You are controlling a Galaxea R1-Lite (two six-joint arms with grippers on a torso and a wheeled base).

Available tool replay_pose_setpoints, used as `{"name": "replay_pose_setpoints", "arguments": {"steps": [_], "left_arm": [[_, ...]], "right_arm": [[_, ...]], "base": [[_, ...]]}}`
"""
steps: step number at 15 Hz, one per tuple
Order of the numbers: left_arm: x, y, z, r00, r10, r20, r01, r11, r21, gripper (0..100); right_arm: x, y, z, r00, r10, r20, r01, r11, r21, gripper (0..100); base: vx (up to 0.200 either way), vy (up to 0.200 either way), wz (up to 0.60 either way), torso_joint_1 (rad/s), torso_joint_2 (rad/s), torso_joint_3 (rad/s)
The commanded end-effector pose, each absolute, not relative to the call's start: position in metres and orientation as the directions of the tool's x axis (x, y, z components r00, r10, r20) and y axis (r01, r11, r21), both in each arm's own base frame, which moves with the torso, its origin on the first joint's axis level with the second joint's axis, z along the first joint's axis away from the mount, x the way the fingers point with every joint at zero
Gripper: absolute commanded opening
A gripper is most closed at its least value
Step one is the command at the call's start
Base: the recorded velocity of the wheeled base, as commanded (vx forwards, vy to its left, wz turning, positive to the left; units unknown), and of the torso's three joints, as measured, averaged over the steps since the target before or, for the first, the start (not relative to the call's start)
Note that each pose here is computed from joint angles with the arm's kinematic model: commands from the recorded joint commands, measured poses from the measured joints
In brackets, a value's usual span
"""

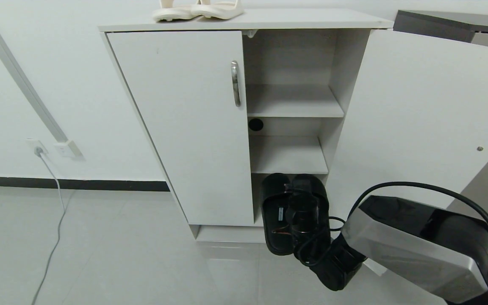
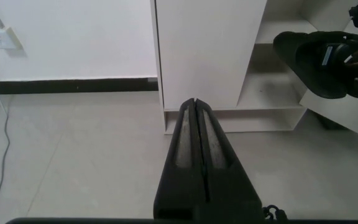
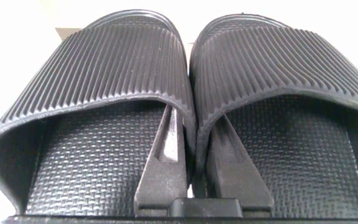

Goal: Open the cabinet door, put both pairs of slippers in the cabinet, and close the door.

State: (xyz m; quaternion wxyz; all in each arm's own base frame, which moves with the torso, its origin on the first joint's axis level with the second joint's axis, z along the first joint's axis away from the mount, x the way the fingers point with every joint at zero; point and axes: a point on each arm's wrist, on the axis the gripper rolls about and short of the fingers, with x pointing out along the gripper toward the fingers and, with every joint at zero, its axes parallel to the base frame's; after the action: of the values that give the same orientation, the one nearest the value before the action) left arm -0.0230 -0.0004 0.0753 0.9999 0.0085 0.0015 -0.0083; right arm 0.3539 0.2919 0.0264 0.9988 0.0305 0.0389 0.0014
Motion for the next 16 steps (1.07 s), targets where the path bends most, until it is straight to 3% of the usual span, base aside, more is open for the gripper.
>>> {"name": "replay_pose_setpoints", "arguments": {"steps": [1,7,16], "left_arm": [[-0.0229,-0.0004,0.0753,1.000,-0.017,-0.005,0.017,1.000,0.017,0],[-0.0229,-0.0004,0.0753,1.000,-0.017,-0.005,0.017,1.000,0.017,0],[-0.0229,-0.0004,0.0753,1.000,-0.017,-0.005,0.017,1.000,0.017,0]], "right_arm": [[0.3551,0.2923,0.0301,0.998,0.001,-0.068,0.003,0.998,0.055,0],[0.3556,0.2908,0.0300,0.998,-0.010,-0.065,0.011,1.000,0.025,0],[0.3549,0.2892,0.0379,0.998,-0.010,-0.054,0.012,0.999,0.030,0]], "base": [[0.000,0.000,0.00,0.000,0.00,0.000],[0.000,0.000,0.00,0.000,0.00,0.000],[0.200,0.000,0.00,0.002,0.00,0.003]]}}
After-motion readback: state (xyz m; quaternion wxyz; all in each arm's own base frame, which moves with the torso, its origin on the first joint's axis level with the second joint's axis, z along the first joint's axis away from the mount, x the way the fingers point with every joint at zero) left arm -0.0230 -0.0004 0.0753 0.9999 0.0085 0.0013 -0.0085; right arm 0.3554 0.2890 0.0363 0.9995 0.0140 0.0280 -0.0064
